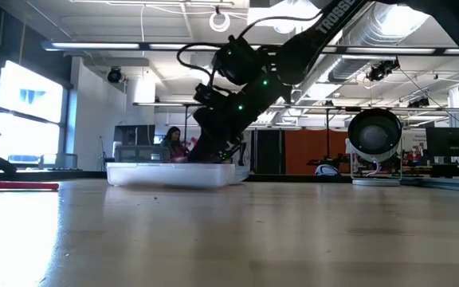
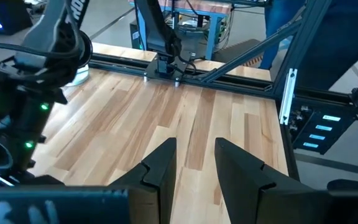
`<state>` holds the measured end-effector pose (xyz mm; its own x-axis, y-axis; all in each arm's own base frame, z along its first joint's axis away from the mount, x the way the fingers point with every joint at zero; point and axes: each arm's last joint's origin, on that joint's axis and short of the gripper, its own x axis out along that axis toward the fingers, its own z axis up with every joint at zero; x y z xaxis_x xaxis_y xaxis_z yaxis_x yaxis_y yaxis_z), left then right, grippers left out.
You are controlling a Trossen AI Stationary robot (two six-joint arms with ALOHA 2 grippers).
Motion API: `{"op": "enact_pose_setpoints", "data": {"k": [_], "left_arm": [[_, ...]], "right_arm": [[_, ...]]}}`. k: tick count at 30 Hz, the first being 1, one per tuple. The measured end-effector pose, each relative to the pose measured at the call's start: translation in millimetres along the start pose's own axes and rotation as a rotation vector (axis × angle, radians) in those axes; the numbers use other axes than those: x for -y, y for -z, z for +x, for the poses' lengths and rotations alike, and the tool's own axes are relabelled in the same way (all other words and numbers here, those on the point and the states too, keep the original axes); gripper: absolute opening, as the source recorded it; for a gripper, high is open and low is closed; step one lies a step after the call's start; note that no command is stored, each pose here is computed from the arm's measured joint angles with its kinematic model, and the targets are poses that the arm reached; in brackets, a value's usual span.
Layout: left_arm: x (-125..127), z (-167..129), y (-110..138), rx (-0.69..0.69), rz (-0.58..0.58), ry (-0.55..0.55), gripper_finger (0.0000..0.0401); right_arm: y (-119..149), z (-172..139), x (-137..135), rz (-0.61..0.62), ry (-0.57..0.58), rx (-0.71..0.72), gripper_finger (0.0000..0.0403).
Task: Pick & place school supplies into a supply box
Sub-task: Put the purple scissors into the black supply box
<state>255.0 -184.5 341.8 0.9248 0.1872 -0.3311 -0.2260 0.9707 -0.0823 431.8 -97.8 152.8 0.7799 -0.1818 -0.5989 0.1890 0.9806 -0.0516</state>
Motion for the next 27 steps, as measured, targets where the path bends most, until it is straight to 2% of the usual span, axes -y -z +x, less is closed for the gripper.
{"op": "enact_pose_setpoints", "data": {"k": [4,15,19,27], "left_arm": [[-0.1,0.0,0.0,0.001,0.000,-0.002,0.0145],[0.0,0.0,0.0,0.001,0.000,-0.001,0.0145],[0.0,0.0,0.0,0.001,0.000,-0.001,0.0145],[0.0,0.0,0.0,0.001,0.000,-0.001,0.0145]], "right_arm": [[-0.8,-0.1,-8.9,-0.033,0.049,0.001,0.0028],[-2.7,-0.5,-20.0,-0.059,0.029,0.016,0.0113],[-3.7,-0.9,-24.1,-0.095,0.082,0.021,0.0118],[0.0,-0.2,-0.5,-0.010,0.140,-0.010,0.0118]]}}
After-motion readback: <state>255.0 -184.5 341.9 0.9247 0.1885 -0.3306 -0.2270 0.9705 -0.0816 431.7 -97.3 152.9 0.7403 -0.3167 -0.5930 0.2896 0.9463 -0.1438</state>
